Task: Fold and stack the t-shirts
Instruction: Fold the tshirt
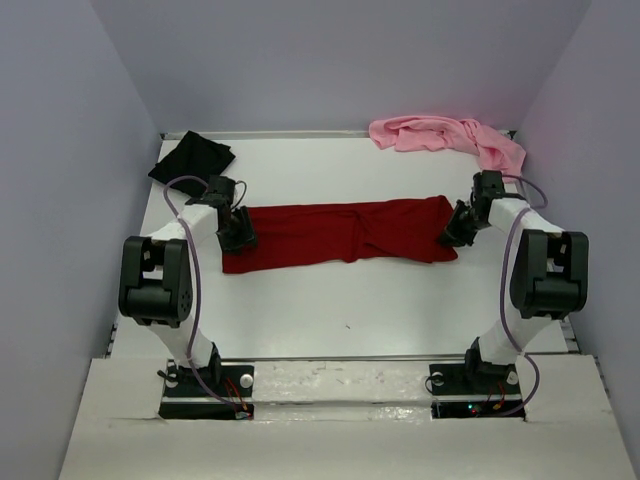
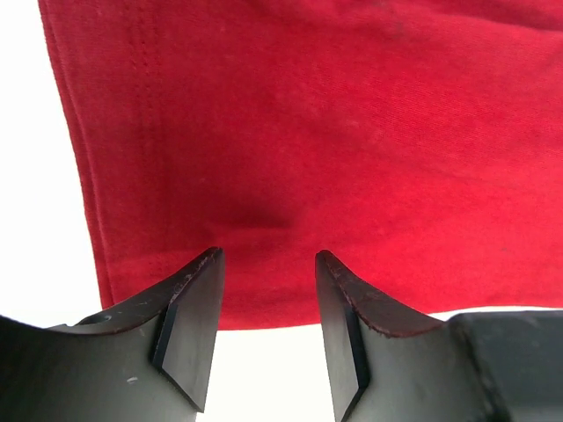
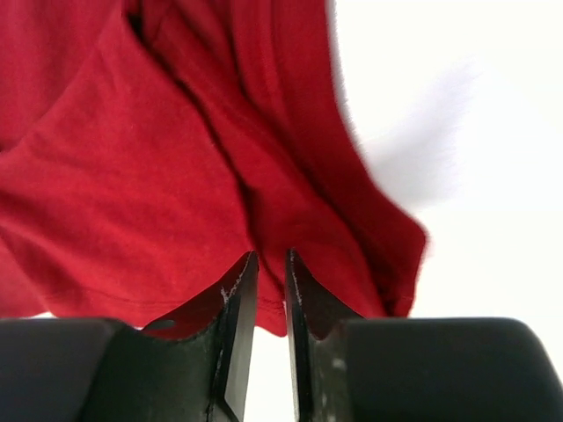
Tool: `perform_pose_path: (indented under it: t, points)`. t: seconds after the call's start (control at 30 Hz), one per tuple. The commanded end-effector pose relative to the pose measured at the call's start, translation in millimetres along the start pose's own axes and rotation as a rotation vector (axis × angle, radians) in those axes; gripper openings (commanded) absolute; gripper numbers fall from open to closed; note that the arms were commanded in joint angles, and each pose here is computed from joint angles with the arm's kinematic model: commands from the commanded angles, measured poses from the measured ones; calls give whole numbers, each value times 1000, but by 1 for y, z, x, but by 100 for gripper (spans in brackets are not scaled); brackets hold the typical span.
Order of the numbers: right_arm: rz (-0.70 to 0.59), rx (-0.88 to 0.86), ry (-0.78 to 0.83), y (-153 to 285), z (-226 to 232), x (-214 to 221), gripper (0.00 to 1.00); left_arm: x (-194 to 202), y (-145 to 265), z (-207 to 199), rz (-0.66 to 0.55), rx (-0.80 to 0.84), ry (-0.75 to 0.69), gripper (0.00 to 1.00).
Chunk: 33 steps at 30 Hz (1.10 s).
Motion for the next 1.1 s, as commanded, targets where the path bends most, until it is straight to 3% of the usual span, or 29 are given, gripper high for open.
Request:
perform_pose_path:
  t: [0.0, 0.23, 0.5, 0.7, 1.07]
  points:
    - [-48, 93, 48, 5, -11, -21, 25, -7, 0, 4, -4, -47, -25, 55]
    - [-42, 157, 58, -2, -20, -31, 33, 0, -7, 15, 29, -111, -23, 57]
    - [-48, 144, 78, -19, -19, -36, 39, -3, -1, 25, -23, -271, -102, 61]
    - [-52, 158, 126, -30, -12, -46, 40, 8, -10, 28, 11, -314, -119, 61]
    - [-69, 106, 168, -56, 24, -77, 41, 45, 0, 1, 33, -393, -325, 62]
Point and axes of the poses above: each gripper's point midway between its finger pads, its own y axis back along the fingers, its own z axis along the line the jaws close on, x = y × z, the point moved 3 cm from there along y, back along the fingers, and after that the axes turned 11 degrees about y, right-handed, at the moved point
